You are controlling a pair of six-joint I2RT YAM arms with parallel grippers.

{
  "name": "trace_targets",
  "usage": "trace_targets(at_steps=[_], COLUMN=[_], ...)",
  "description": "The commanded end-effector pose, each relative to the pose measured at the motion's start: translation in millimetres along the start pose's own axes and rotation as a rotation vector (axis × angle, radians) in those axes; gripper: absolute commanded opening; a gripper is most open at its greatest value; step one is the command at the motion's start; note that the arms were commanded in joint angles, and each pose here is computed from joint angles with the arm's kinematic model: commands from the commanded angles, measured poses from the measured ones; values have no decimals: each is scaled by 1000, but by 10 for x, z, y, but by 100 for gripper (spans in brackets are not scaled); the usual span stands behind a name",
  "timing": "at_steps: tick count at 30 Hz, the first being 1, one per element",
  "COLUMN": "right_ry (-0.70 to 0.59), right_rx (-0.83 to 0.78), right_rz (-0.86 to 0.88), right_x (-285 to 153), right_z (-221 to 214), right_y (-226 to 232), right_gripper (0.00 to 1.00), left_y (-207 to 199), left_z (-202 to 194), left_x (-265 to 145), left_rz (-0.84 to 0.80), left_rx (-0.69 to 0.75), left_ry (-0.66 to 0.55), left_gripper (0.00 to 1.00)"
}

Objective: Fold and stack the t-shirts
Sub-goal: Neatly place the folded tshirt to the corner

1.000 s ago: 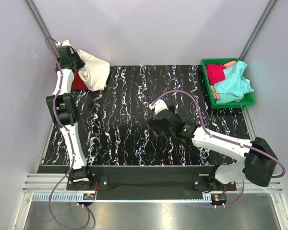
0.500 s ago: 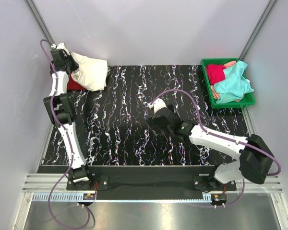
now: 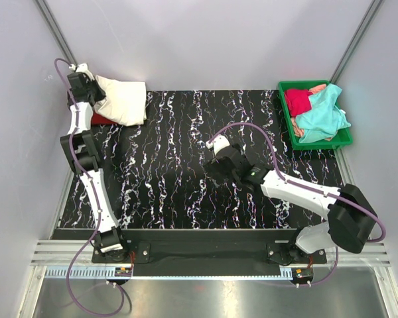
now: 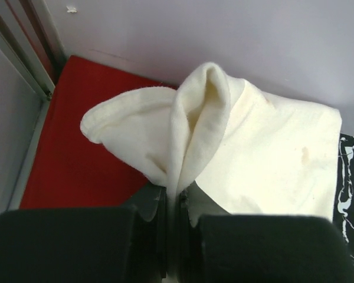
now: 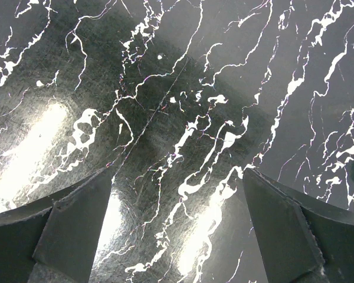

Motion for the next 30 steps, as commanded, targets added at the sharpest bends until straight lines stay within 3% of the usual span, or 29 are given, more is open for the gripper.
trace_targets(at_steps=[1,3,4,5,6,9,11,13,17,19,20,24,30], right_ry=[-39,-35,-28,-21,-16,-3,-9,-25,-56,-63,-70,-69,-72], right_rx=[18,18,-10,-11,-14,-16,-15,-13,-8,-5,0,5,17], right_rz=[17,23,24,32,35,40,46,45,41,42,40,35,23], right_x=[26,38,47,50,50,29,4,-34,-95,-124,-134,-163,-221], right_z=[139,132,117,102,87,52,59,70,92,67,66,0,-48], right_y=[-26,-18,-33,-24,-17,-27,-32,-49,-82,-93,-98,-116,-145], right_gripper=[100,100,100,100,100,100,100,100,100,100,100,100,100], left_y=[73,151,255,294,337,283,70,-178,-741,-819,-841,-692,-487], left_z=[474,449,468,459,453,591,721,758,897,713,711,371,-8], left_x=[-62,-22,-17,1,27,-19,-98,-155,-474,-485,-540,-554,-691], left_rz=[-22,-6,19,32,53,108,139,121,77,43,29,25,82], left_rx=[87,101,96,91,97,119,157,164,209,193,150,58,-76], left_ry=[-188,-193,-210,-214,-221,-262,-293,-290,-339,-273,-260,-124,38], left_gripper=[0,0,8,22,43,49,69,72,66,57,38,11,7])
Point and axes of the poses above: each gripper's point midway between its finger pads, its own x axis out along the fingers, its own y axis along the line the jaws close on, z = x × y, the point moved 9 cm from there along -x, back along the fingers, and after that the axes turned 7 degrees about -x, right-handed, at the moved point
